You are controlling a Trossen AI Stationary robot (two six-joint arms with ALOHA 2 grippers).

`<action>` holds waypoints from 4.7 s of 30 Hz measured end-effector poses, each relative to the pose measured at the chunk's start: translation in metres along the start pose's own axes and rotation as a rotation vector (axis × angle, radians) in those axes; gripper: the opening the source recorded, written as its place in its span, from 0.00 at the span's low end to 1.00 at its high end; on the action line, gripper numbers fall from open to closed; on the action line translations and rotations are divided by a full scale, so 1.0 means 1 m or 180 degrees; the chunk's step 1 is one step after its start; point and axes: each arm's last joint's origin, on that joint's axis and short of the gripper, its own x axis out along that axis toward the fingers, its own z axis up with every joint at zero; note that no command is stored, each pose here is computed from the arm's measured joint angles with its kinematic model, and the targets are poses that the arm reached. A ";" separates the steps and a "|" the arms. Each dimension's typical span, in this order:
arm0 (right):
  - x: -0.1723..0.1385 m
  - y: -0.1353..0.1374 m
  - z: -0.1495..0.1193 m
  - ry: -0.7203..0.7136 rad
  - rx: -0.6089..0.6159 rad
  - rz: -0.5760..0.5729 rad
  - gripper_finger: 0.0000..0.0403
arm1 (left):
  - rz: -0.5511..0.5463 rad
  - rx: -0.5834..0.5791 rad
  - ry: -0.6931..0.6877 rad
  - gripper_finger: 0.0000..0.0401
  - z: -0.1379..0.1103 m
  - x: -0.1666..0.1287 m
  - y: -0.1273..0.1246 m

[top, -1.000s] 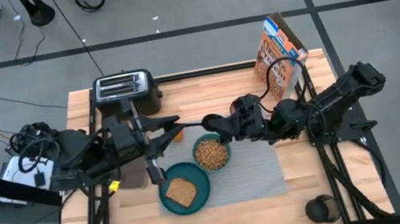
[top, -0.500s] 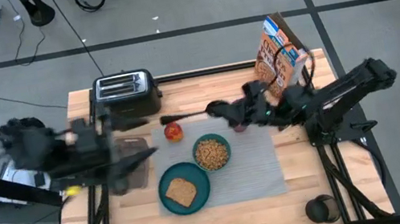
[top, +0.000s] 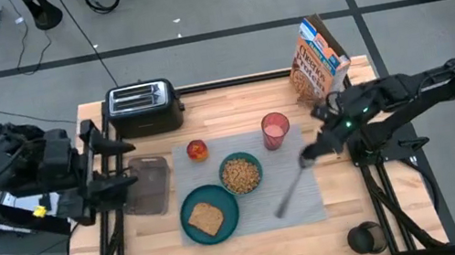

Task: Arrange a breakfast setting
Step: Put the black spoon on the mat, then adjust the black spoon

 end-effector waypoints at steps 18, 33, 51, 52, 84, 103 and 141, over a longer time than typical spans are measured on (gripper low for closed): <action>0.111 -0.071 0.030 0.1746 -0.1019 -0.1019 0.03 | 0.0295 -0.0066 0.0141 0.74 -0.016 0.039 -0.011; 0.121 -0.084 0.024 0.1816 -0.1104 -0.1224 0.03 | 0.0172 -0.0377 0.0310 0.74 -0.023 0.032 -0.017; 0.122 -0.178 -0.003 0.0868 -0.0717 -0.0812 0.05 | 0.0293 -0.0368 0.0353 0.74 -0.025 0.034 -0.013; 0.123 -0.181 -0.003 0.0866 -0.0717 -0.0869 0.07 | 0.0305 -0.0369 0.0350 0.74 -0.025 0.034 -0.013; 0.131 -0.147 -0.073 0.0633 -0.1928 -0.1452 0.42 | 0.0326 -0.0454 0.0340 0.74 -0.025 0.035 -0.012; 0.159 -0.175 -0.058 0.0513 -0.1993 -0.1931 0.42 | 0.0331 -0.0496 0.0319 0.74 -0.024 0.035 -0.012; 0.163 -0.166 -0.049 0.0005 -0.1962 -0.1793 0.42 | 0.0334 -0.0587 0.0283 0.74 -0.023 0.035 -0.012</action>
